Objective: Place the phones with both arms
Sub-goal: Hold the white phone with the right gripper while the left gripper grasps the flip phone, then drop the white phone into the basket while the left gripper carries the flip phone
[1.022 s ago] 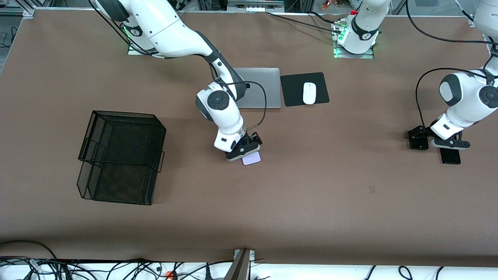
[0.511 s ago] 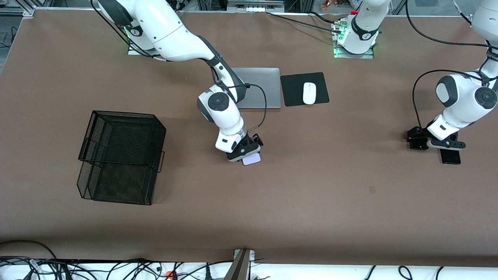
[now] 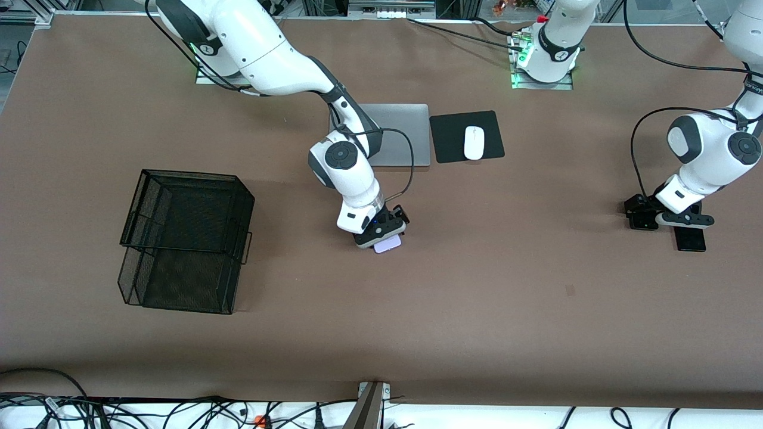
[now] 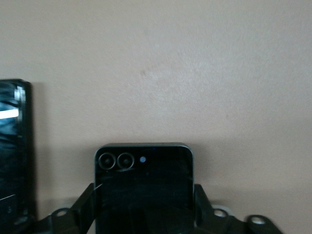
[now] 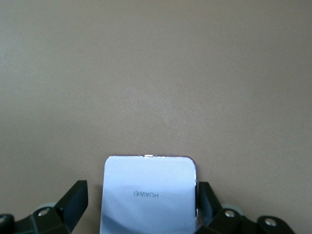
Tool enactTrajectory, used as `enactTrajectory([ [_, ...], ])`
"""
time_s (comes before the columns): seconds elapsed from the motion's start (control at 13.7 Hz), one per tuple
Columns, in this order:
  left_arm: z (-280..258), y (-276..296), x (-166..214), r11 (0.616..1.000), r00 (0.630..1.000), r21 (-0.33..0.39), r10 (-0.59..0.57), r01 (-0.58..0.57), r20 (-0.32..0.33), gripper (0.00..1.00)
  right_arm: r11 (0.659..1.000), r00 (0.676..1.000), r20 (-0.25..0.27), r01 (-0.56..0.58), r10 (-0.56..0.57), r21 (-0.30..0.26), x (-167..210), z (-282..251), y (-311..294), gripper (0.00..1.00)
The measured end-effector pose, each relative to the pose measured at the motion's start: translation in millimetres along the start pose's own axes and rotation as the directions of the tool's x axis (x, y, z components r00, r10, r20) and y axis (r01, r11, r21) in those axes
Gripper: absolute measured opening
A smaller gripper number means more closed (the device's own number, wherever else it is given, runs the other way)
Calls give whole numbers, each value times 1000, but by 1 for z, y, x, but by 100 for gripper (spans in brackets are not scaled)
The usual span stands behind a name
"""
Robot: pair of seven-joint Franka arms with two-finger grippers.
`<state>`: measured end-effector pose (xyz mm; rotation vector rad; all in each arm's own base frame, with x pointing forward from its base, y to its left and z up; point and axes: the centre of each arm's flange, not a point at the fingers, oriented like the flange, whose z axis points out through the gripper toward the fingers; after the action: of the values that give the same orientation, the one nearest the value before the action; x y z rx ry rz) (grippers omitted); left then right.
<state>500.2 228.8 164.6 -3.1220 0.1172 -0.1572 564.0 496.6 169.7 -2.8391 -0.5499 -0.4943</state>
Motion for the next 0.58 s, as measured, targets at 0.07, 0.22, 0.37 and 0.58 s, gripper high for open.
enactTrajectory([
  [0.07,1,0,0,1000,1000,-1,-3,3,0,80,1000,1000,-1,8,-8,-4,0,0,0,100],
  [0.22,1,0,0,1000,1000,-1,-8,8,-1,80,999,1000,-3,31,-31,-14,-1,1,1,100],
  [0.37,1,0,0,1000,1000,-1,-22,22,-2,80,999,999,-1,42,-42,-20,-2,3,1,100],
  [0.58,0,7,5,999,999,-10,-33,33,4,80,997,997,0,71,-71,-33,-4,6,1,100],
])
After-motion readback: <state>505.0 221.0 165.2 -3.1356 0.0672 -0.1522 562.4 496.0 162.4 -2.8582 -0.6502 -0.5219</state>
